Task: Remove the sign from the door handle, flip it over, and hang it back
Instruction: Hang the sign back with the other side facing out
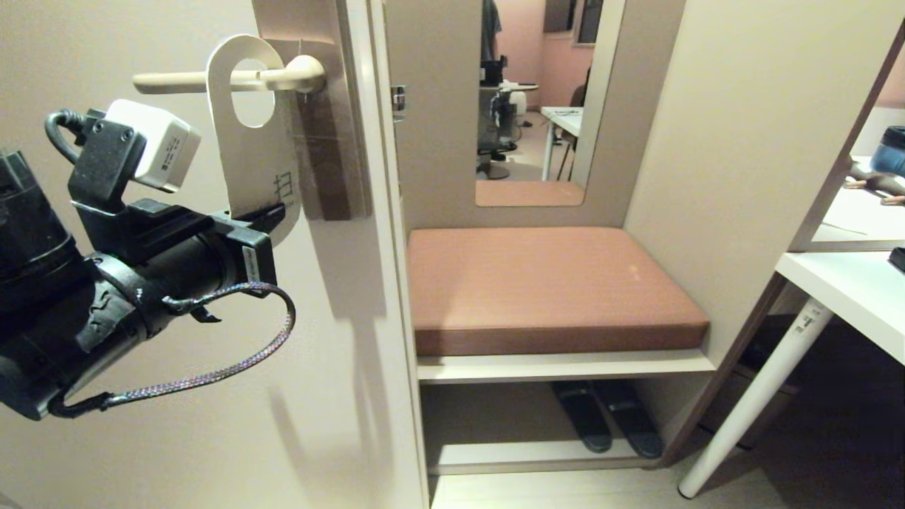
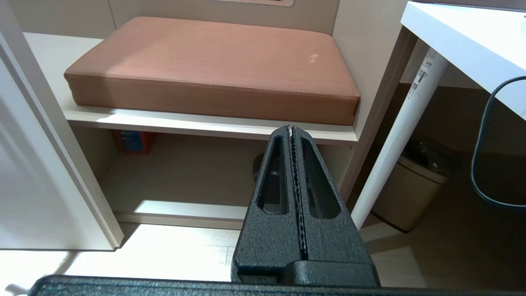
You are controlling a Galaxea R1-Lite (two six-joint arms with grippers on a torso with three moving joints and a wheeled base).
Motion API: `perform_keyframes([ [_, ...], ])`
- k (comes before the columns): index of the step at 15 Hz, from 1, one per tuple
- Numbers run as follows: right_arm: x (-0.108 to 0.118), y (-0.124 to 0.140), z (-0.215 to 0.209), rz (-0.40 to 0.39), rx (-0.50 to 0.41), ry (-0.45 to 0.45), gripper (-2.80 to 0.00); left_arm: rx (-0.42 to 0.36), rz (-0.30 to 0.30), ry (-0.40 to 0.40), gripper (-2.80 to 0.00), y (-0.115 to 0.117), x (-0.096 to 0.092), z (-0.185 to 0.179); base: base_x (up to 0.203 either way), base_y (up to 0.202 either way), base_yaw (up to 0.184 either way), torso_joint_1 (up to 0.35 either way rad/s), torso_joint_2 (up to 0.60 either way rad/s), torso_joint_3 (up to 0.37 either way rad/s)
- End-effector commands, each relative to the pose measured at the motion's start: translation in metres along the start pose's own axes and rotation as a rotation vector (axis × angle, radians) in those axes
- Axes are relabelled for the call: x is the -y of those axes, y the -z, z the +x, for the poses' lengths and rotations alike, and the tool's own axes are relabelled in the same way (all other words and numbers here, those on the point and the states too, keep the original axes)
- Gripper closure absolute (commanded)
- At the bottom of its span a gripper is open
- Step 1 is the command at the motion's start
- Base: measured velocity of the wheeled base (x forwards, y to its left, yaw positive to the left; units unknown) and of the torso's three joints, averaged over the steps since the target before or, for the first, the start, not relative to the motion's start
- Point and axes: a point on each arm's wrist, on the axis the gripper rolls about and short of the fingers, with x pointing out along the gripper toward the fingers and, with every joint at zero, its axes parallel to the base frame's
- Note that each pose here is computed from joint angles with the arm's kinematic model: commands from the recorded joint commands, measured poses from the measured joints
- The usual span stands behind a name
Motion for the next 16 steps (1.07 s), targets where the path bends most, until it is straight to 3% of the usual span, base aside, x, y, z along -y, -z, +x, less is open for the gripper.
perform_keyframes([
  [1, 0.000, 0.000, 0.000, -0.001, -0.001, -0.002, 0.00, 0.006, 0.001, 0.011, 0.00, -0.001, 0.004, -0.001, 0.000, 0.000, 0.000, 0.000, 0.00, 0.000],
  [9, 0.000, 0.000, 0.000, -0.001, -0.002, 0.000, 0.00, -0.003, 0.000, 0.029, 0.00, 0.002, 0.006, -0.002, 0.000, 0.000, 0.000, 0.000, 0.00, 0.000],
  [10, 0.000, 0.000, 0.000, -0.001, -0.002, 0.000, 0.00, -0.004, 0.001, 0.030, -2.80, 0.002, 0.006, -0.002, 0.000, 0.000, 0.000, 0.000, 0.00, 0.000],
  [16, 0.000, 0.000, 0.000, -0.001, -0.002, 0.000, 0.00, 0.008, -0.013, 0.068, -2.80, 0.002, 0.012, -0.012, 0.000, 0.000, 0.000, 0.000, 0.00, 0.000],
])
